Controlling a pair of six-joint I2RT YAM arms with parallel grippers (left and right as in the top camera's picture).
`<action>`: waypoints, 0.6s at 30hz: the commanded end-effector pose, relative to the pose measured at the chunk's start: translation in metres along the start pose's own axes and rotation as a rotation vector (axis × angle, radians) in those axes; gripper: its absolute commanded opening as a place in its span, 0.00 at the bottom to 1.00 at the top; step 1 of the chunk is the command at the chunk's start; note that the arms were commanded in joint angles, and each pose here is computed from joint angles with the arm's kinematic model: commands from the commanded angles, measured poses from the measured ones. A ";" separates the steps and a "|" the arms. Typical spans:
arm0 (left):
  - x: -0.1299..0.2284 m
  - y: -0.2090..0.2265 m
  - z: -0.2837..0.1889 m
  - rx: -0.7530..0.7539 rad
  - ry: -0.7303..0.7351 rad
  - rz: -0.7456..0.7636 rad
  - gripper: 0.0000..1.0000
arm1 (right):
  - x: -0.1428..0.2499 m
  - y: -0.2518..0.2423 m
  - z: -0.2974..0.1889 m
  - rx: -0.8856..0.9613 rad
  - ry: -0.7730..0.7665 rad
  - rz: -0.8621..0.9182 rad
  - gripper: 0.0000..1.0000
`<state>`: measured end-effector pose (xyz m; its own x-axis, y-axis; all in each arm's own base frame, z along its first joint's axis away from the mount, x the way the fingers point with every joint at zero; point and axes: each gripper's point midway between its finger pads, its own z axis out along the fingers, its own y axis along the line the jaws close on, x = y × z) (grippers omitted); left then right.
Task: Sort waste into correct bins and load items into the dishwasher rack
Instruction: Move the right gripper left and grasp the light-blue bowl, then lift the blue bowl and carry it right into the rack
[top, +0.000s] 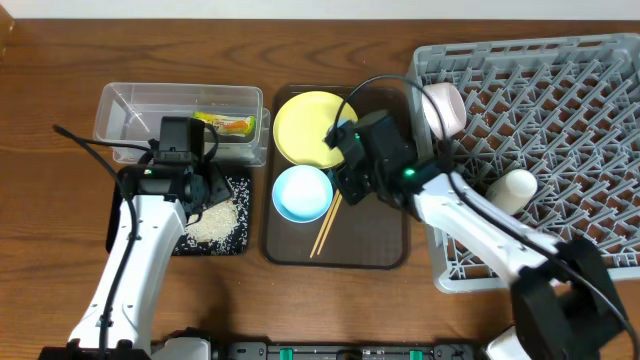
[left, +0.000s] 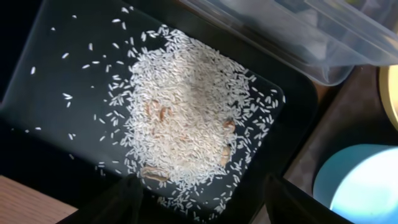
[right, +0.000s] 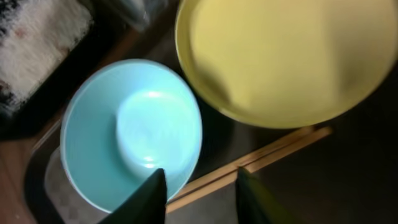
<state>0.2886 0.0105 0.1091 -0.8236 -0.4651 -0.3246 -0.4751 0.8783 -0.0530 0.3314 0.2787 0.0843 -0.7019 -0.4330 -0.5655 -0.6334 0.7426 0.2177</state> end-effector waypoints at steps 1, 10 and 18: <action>0.001 0.006 0.001 -0.024 -0.002 -0.023 0.66 | 0.018 0.001 0.019 -0.007 0.063 0.129 0.29; 0.001 0.006 0.001 -0.023 -0.002 -0.023 0.65 | 0.038 0.000 0.040 -0.008 0.133 0.195 0.26; 0.001 0.006 0.001 -0.023 -0.003 -0.023 0.66 | 0.035 0.000 0.040 -0.009 0.121 0.197 0.08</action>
<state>0.2885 0.0107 0.1090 -0.8169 -0.4778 -0.3232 -0.4871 0.8715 -0.0571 0.3253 0.2798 0.0336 -0.8426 -0.3362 -0.4207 -0.4826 0.8179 0.3131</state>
